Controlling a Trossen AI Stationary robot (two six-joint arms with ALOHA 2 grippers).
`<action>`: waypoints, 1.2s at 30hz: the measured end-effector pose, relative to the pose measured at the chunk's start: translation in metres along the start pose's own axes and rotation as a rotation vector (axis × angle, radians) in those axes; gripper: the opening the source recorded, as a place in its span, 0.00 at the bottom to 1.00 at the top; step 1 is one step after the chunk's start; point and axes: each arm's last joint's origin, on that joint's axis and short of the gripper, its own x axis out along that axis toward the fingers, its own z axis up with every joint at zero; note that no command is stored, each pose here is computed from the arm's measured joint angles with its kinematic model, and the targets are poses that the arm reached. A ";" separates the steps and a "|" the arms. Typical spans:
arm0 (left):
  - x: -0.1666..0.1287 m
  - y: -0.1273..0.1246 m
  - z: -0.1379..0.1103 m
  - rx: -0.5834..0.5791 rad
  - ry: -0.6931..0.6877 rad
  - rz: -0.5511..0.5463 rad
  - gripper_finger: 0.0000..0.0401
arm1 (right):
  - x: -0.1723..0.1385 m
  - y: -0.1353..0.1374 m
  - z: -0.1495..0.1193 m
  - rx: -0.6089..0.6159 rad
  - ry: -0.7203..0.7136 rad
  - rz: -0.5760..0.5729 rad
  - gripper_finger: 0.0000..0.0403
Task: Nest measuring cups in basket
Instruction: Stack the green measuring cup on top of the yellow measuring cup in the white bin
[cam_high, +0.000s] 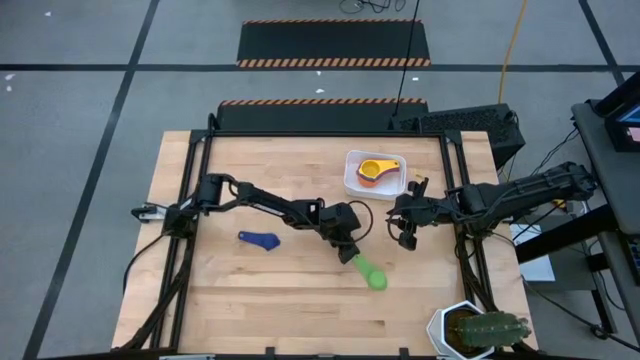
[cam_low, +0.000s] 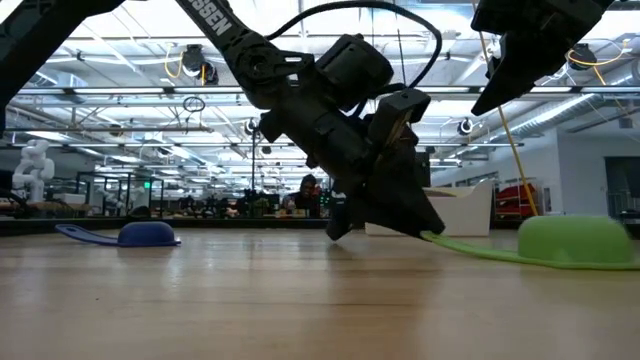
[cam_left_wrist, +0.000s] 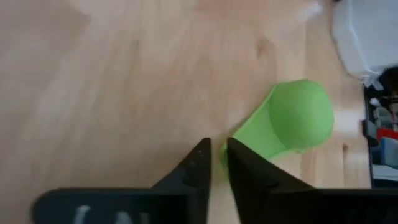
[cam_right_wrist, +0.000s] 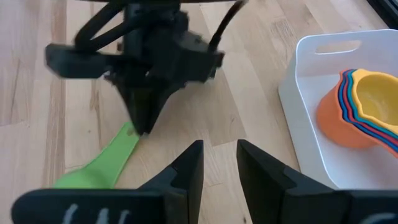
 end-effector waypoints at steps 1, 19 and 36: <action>-0.001 0.000 0.000 -0.007 0.006 0.009 0.16 | 0.000 0.000 0.000 0.000 0.000 0.000 0.23; 0.007 -0.017 -0.016 -0.134 0.047 0.030 0.63 | 0.000 0.000 0.000 -0.027 -0.001 0.002 0.23; 0.007 -0.018 -0.012 0.046 0.016 -0.021 0.03 | 0.000 0.000 0.001 -0.052 -0.005 0.004 0.23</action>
